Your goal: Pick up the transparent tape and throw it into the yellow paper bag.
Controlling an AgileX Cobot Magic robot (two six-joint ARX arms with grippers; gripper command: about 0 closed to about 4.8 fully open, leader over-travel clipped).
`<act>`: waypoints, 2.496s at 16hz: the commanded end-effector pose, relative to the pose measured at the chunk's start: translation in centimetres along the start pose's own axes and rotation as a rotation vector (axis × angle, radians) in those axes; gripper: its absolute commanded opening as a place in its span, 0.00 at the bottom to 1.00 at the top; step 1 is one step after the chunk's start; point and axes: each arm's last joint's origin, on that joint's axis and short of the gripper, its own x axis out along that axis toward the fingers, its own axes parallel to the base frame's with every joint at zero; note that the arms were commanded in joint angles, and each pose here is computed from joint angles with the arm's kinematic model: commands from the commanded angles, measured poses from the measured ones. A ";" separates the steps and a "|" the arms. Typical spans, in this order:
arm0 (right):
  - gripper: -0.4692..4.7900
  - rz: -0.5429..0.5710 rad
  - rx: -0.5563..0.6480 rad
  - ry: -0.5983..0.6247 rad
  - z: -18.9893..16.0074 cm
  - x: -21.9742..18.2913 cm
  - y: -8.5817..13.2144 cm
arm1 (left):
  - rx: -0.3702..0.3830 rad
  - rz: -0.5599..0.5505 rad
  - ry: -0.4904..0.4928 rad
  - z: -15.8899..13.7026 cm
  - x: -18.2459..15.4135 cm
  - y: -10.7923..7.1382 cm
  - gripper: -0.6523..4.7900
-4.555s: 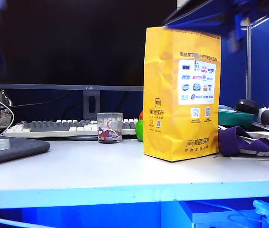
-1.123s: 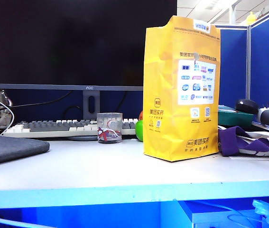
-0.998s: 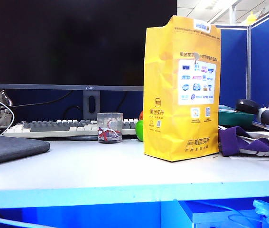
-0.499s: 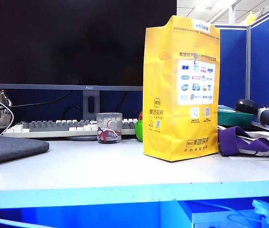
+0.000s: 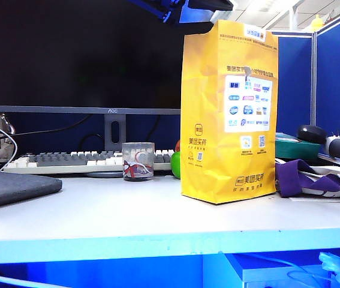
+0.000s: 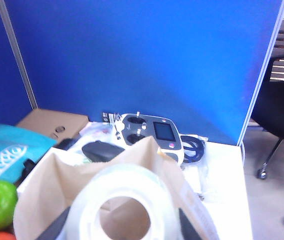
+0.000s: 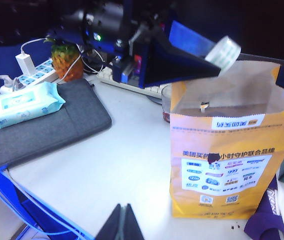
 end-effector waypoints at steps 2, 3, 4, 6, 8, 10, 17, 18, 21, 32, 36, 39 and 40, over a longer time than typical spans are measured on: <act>0.11 0.007 0.000 -0.040 0.5 -0.2 0.1 | -0.088 0.012 -0.045 0.9 -0.1 -0.1 1.00; 0.12 0.007 0.000 -0.040 0.5 -0.2 0.1 | -0.137 0.019 -0.050 1.1 -0.2 0.0 1.00; 0.13 0.007 0.000 -0.039 0.5 -0.2 0.1 | -0.155 0.019 -0.055 1.4 -0.3 0.0 1.00; 0.14 0.007 -0.001 -0.041 0.5 -0.2 0.1 | -0.147 0.020 -0.062 2.4 -0.6 0.0 1.00; 0.13 0.007 -0.002 -0.054 0.6 -0.2 0.1 | -0.034 0.027 -0.019 5.4 -2.5 -1.0 1.00; 0.13 -0.001 -0.009 -0.077 0.8 -0.2 0.0 | 0.125 0.179 0.120 8.6 -6.7 -3.2 1.00; 0.13 -0.054 -0.147 -0.256 2.6 -0.4 0.0 | 0.087 0.604 0.484 12.1 -25.6 -10.8 0.90; 0.13 -0.118 -0.173 -0.205 2.1 -0.3 -0.2 | 0.038 0.728 0.481 12.5 -29.0 -12.9 0.90; 0.13 -0.195 -0.191 -0.207 1.4 -1.9 -0.3 | 0.044 0.849 0.449 12.1 -33.2 -18.0 0.90; 0.13 -0.197 -0.110 -0.614 -11.2 -2.3 -0.8 | 0.083 1.079 0.118 -5.3 -33.3 -23.6 0.90; 0.13 -0.242 -0.083 -0.440 -17.4 1.9 -1.6 | 0.012 1.065 0.142 -11.1 -30.4 -20.3 0.90; 0.13 -0.240 -0.084 -0.478 -17.1 1.8 -1.6 | 0.032 1.076 0.130 -10.9 -30.4 -20.2 0.90; 0.13 -0.240 -0.084 -0.489 -17.0 1.7 -1.6 | 0.025 1.074 0.139 -11.0 -30.4 -20.3 0.90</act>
